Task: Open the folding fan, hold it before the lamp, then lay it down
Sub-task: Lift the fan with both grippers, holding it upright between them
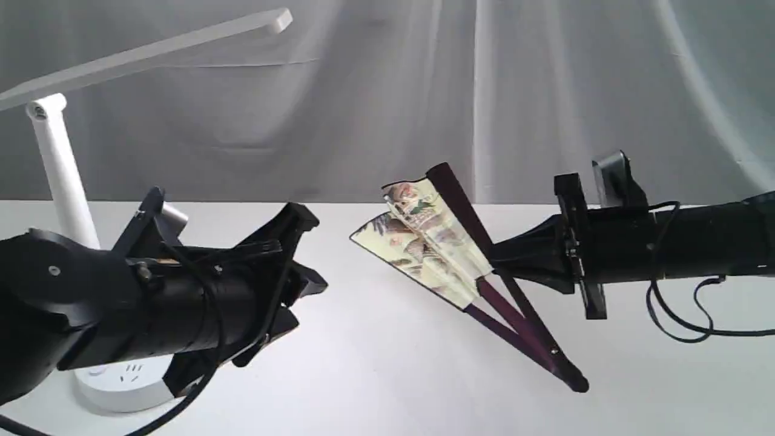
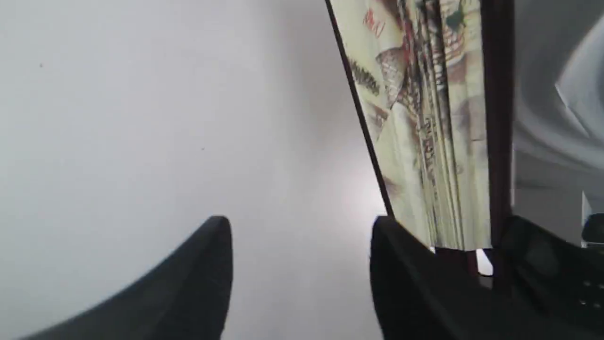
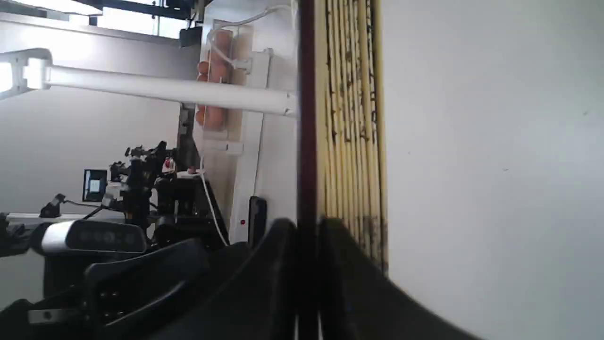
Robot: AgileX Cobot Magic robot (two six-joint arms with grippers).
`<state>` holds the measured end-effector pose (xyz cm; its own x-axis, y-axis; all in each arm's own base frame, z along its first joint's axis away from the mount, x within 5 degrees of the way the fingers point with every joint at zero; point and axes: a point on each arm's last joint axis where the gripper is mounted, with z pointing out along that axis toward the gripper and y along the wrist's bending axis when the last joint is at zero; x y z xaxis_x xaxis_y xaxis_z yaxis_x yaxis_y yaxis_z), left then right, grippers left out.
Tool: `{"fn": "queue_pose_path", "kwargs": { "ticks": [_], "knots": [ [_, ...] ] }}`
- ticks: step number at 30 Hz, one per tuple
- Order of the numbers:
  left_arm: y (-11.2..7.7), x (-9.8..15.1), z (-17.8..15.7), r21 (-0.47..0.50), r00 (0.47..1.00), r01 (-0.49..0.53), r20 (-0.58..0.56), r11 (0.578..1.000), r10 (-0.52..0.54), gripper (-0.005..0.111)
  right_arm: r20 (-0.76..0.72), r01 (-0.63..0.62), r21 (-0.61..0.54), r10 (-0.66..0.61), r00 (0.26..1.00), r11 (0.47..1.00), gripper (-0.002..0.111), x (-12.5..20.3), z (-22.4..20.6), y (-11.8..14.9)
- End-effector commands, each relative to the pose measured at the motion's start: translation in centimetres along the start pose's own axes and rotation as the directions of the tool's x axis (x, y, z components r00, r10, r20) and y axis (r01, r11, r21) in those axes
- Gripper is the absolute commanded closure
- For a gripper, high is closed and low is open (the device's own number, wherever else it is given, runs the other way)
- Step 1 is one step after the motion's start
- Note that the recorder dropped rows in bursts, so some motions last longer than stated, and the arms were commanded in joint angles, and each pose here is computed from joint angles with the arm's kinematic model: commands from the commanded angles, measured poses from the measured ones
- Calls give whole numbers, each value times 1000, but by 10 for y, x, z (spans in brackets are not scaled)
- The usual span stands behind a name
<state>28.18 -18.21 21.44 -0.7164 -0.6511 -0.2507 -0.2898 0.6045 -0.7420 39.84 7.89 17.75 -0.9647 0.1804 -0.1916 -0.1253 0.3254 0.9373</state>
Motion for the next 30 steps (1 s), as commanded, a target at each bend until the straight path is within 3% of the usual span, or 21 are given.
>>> {"fn": "queue_pose_path", "kwargs": {
  "ticks": [1,8,15,19,26,30],
  "knots": [
    [7,5,7,-31,998,37,-40,999,-38,55,1,26,-57,-26,1000,998,108,4,12,16],
    [13,8,21,-67,994,85,-70,994,-90,55,-8,24,-87,-25,1000,996,108,8,25,23],
    [-15,4,45,-15,990,40,-138,999,-41,55,11,-11,-104,13,1000,994,108,10,25,20],
    [-18,3,56,-14,984,95,-152,995,-96,55,13,-11,-106,12,1000,994,108,10,25,21],
    [-18,3,63,8,987,-36,-158,999,36,55,13,-11,-106,12,1000,994,108,10,25,21],
    [-23,-5,63,36,977,-25,-212,999,32,55,13,-9,-105,10,1000,994,108,10,25,21]
  ]
}}
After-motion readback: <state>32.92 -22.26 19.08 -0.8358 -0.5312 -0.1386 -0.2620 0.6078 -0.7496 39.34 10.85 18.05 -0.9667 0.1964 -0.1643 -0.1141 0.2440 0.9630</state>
